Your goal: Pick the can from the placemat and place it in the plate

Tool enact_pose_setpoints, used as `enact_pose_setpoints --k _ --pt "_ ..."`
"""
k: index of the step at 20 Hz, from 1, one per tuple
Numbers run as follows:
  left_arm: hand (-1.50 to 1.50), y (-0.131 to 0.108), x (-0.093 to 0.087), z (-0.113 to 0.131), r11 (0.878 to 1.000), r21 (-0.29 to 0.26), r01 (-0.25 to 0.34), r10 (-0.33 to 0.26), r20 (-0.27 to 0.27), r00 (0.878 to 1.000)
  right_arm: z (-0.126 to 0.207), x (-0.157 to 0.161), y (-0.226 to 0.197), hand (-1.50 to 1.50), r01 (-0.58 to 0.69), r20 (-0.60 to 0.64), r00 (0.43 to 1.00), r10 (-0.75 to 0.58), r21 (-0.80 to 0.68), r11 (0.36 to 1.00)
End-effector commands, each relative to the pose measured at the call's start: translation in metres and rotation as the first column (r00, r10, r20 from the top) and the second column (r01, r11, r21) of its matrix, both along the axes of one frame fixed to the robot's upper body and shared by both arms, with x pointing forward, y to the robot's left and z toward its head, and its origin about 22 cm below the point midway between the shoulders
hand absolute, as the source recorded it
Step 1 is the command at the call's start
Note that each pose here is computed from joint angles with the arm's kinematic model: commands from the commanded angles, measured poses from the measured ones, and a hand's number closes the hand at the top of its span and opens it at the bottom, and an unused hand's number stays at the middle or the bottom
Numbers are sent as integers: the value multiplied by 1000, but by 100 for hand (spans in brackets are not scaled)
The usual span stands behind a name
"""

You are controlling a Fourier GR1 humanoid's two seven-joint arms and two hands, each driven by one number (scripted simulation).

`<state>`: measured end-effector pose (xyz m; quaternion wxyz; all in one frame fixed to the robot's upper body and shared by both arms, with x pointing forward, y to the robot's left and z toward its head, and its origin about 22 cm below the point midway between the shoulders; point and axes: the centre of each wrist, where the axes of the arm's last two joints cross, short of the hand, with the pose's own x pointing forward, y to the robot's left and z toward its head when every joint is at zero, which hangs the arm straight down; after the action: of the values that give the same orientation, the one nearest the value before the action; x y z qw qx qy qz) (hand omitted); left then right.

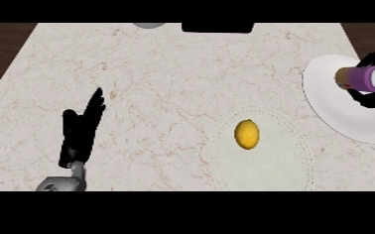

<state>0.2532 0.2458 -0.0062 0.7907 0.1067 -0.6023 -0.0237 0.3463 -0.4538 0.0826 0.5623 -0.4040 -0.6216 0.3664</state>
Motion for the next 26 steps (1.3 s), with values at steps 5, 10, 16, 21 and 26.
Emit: enact_pose_setpoints --k 5,10,16,21,26 --pt "0 7 2 -4 1000 3 9 -9 11 1000 -20 -7 -24 150 -46 -325 945 36 -25 999" --pt "0 -17 5 -8 1000 8 18 -18 14 1000 -9 8 -20 -150 -112 -353 929 114 26 993" --pt "0 0 11 4 1000 -7 12 -12 3 1000 -8 -1 -33 -150 -246 -124 947 296 311 918" --pt "0 -4 3 3 1000 -14 7 -7 6 1000 -9 -14 -49 -150 -246 70 963 259 616 748" --pt "0 -9 1 1 1000 -14 11 -11 2 1000 -8 -36 -73 -150 -213 56 967 249 713 668"
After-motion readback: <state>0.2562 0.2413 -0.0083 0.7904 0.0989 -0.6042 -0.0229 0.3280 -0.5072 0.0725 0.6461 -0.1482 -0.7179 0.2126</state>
